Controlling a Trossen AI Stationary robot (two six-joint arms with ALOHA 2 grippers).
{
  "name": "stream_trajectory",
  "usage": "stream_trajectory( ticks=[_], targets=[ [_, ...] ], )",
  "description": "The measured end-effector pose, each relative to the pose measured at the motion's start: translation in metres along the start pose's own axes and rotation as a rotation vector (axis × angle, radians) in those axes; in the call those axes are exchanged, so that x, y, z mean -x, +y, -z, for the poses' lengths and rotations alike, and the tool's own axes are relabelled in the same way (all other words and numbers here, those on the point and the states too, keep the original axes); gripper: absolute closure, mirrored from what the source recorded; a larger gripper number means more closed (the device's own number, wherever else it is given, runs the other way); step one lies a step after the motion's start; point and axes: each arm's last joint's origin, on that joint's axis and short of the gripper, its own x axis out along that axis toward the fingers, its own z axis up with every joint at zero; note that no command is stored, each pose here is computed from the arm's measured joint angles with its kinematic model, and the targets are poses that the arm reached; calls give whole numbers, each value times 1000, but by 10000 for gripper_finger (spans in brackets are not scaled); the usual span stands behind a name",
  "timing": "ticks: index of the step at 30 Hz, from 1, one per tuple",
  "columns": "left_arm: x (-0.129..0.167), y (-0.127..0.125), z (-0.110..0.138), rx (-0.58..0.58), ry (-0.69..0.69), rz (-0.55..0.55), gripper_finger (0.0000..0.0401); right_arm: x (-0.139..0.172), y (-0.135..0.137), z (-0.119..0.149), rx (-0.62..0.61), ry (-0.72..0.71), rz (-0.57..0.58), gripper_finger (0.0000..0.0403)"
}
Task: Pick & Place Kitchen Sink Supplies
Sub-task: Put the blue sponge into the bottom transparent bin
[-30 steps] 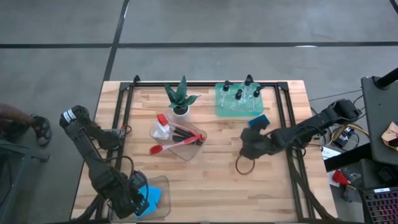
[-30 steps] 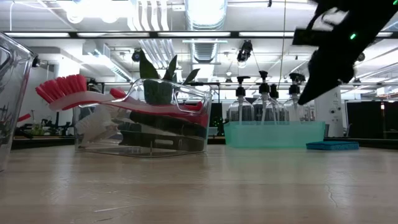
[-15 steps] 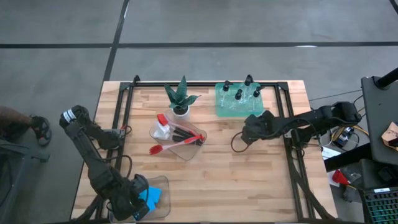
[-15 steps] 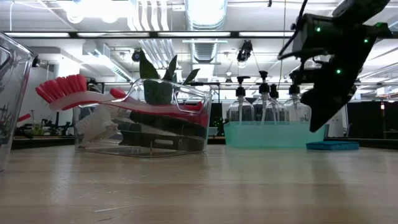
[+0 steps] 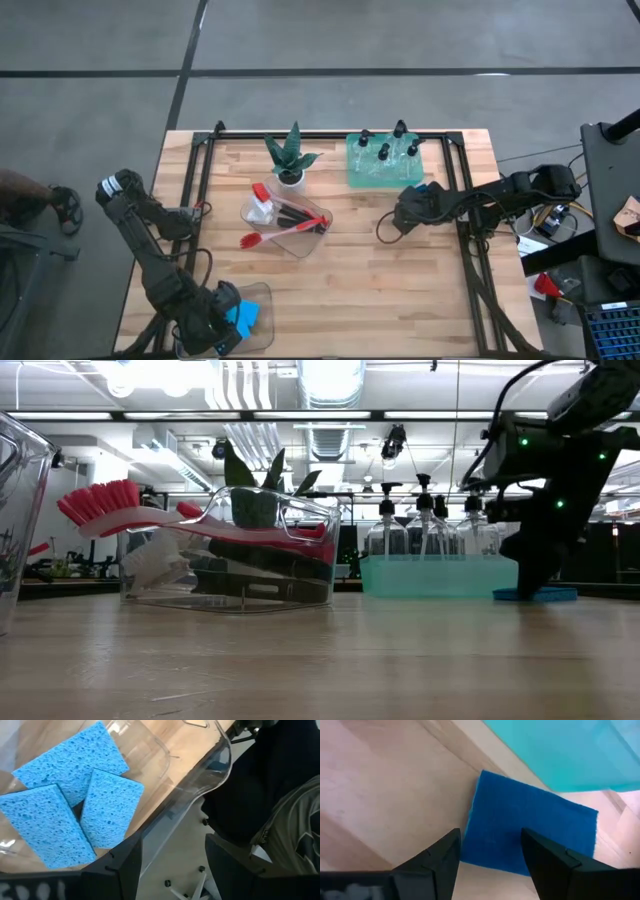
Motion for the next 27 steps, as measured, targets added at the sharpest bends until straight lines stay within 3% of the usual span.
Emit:
stream_trajectory(
  ticks=[7, 15, 20, 27],
  targets=[
    [0, -1, 0, 0, -10, 10, 194, -6, -4, 4, -12, 5, 4, 228],
    [1, -9, 0, -33, -32, 92, 194, -6, -3, 5, 29, 42, -31, 377],
    [5, -15, 0, -87, -88, 150, 194, 0, 2, 2, 57, 74, -86, 391],
    [14, -27, -6, -229, -247, 216, 194, 29, 29, -8, 131, 103, -316, 393]
  ],
)
